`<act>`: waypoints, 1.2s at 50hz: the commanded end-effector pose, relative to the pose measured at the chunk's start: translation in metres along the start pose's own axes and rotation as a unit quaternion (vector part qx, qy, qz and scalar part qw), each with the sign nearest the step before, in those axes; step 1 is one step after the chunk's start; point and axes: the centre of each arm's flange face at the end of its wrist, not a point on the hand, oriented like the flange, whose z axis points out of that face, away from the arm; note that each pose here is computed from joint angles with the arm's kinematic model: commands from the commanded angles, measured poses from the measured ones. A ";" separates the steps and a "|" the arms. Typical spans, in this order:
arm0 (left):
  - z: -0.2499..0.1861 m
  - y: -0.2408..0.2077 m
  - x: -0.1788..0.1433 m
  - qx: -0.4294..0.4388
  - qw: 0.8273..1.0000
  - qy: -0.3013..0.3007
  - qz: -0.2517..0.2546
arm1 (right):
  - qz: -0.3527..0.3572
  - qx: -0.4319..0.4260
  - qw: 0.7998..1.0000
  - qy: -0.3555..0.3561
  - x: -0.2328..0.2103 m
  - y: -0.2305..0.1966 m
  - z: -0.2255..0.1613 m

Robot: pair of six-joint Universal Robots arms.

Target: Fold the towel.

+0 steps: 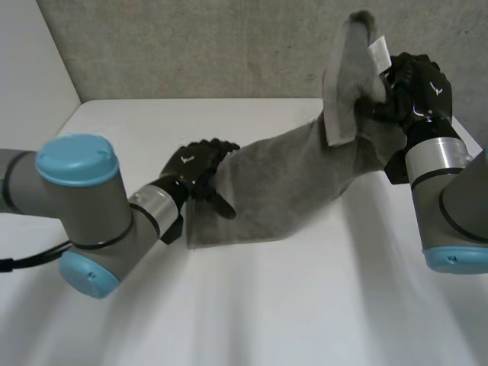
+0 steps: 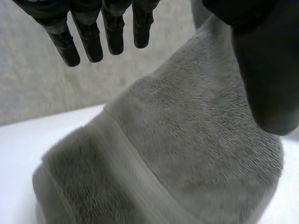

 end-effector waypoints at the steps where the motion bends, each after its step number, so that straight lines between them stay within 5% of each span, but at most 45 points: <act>1: 0.002 0.021 0.003 -0.028 0.999 -0.012 0.012 | -0.070 -0.052 0.994 0.058 0.034 -0.004 0.023; 19: -0.017 0.029 0.036 -0.033 0.981 -0.035 0.190 | -0.247 -0.186 0.951 0.012 0.050 -0.004 -0.004; 26: -0.008 0.045 0.030 -0.057 0.960 -0.036 0.273 | -0.365 -0.224 0.896 -0.116 0.028 0.016 -0.047; 36: -0.002 0.049 0.025 -0.062 0.955 -0.047 0.285 | -0.430 -0.242 0.851 -0.182 0.028 0.039 -0.054; 45: 0.004 0.058 0.022 -0.071 0.954 -0.048 0.288 | -0.539 -0.266 0.766 -0.228 0.049 0.083 -0.047; 60: 0.013 0.060 0.007 -0.078 0.953 -0.063 0.286 | -0.545 -0.276 0.759 -0.224 0.058 0.112 -0.028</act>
